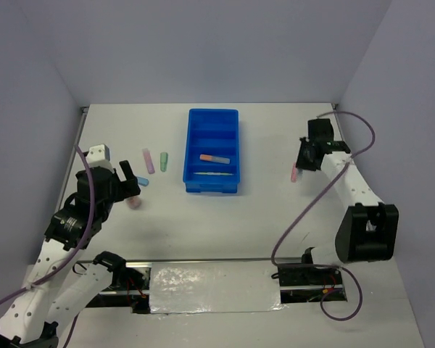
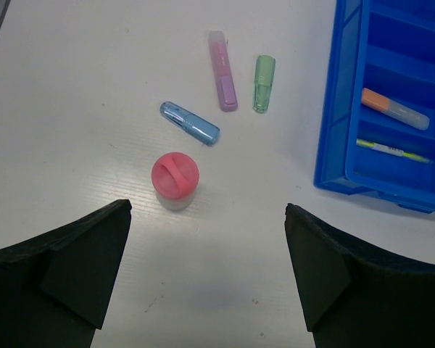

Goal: Sort the stationery into containers
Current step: Pick up the pen from the center of the board, then place the pen in the storage box.

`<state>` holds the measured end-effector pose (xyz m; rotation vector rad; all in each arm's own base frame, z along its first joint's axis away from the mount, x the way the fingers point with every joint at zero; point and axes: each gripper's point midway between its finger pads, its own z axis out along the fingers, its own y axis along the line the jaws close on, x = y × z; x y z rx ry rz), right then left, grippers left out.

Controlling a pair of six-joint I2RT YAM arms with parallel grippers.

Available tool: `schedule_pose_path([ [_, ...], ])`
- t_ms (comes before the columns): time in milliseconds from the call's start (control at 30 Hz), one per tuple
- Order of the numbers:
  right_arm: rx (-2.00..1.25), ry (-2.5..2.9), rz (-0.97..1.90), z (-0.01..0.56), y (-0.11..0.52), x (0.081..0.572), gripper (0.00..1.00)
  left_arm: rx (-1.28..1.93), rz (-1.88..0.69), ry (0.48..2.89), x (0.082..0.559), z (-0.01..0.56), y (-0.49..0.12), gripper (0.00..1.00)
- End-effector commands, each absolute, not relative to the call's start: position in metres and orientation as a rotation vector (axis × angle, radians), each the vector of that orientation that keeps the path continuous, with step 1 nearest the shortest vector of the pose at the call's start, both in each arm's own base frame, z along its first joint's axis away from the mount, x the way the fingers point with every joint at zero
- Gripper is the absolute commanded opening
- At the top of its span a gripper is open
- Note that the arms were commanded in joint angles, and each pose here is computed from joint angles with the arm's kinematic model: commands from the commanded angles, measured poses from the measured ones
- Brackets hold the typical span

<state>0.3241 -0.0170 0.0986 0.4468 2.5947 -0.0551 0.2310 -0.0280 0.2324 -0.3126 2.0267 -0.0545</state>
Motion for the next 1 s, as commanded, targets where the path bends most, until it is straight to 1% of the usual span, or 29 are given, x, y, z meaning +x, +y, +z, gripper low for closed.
schedule_pose_path([
  [0, 0.008, 2.268, 0.209, 0.201, 0.067, 0.373, 0.00, -0.304, -0.078, 1.968, 0.235, 0.245, -0.029, 0.99],
  [67, -0.382, 2.063, 0.240, 0.239, 0.119, 0.396, 0.00, -0.296, -0.090, 1.956, 0.234, 0.248, -0.030, 0.99],
  [100, -0.570, 1.993, 0.280, 0.245, 0.161, 0.392, 0.00, -0.293, -0.091, 1.955, 0.234, 0.248, -0.030, 0.99],
  [133, -0.771, 1.901, 0.257, 0.251, 0.184, 0.402, 0.00, -0.292, -0.094, 1.950, 0.233, 0.249, -0.030, 0.99],
  [200, -0.982, 1.837, 0.263, 0.253, 0.221, 0.402, 0.00, -0.290, -0.095, 1.934, 0.232, 0.251, -0.029, 0.99],
  [233, -1.185, 1.771, 0.291, 0.251, 0.243, 0.406, 0.00, -0.292, -0.093, 1.921, 0.231, 0.253, -0.027, 0.99],
  [267, -1.290, 1.733, 0.298, 0.247, 0.253, 0.406, 0.00, -0.296, -0.090, 1.917, 0.231, 0.254, -0.027, 0.99],
  [300, -1.415, 1.655, 0.262, 0.244, 0.267, 0.416, 0.00, -0.298, -0.085, 1.917, 0.231, 0.253, -0.026, 0.99],
  [367, -1.478, 1.682, 0.172, 0.231, 0.266, 0.429, 0.00, -0.288, -0.096, 1.917, 0.233, 0.253, -0.028, 0.99],
  [400, -1.515, 1.726, 0.153, 0.209, 0.268, 0.441, 0.00, -0.282, -0.093, 1.921, 0.234, 0.252, -0.029, 0.99],
  [433, -1.527, 1.695, 0.119, 0.221, 0.271, 0.452, 0.00, -0.280, -0.087, 1.933, 0.237, 0.250, -0.029, 0.99],
  [500, -1.596, 1.746, 0.130, 0.196, 0.273, 0.454, 0.00, -0.284, -0.084, 1.941, 0.240, 0.250, -0.029, 0.99],
  [567, -1.634, 1.708, 0.117, 0.190, 0.280, 0.456, 0.00, -0.292, -0.082, 1.953, 0.243, 0.248, -0.027, 0.99],
  [600, -1.660, 1.706, 0.113, 0.178, 0.280, 0.452, 0.00, -0.281, -0.103, 1.958, 0.245, 0.247, -0.030, 0.99],
  [667, -1.643, 1.667, 0.085, 0.177, 0.283, 0.458, 0.00, -0.285, -0.110, 1.961, 0.246, 0.246, -0.029, 0.99],
  [800, -1.673, 1.683, 0.111, 0.160, 0.285, 0.455, 0.00, -0.289, -0.104, 1.972, 0.248, 0.243, -0.027, 0.99],
  [967, -1.673, 1.690, 0.153, 0.150, 0.291, 0.451, 0.06, -0.297, -0.105, 1.966, 0.248, 0.244, -0.026, 0.99],
])
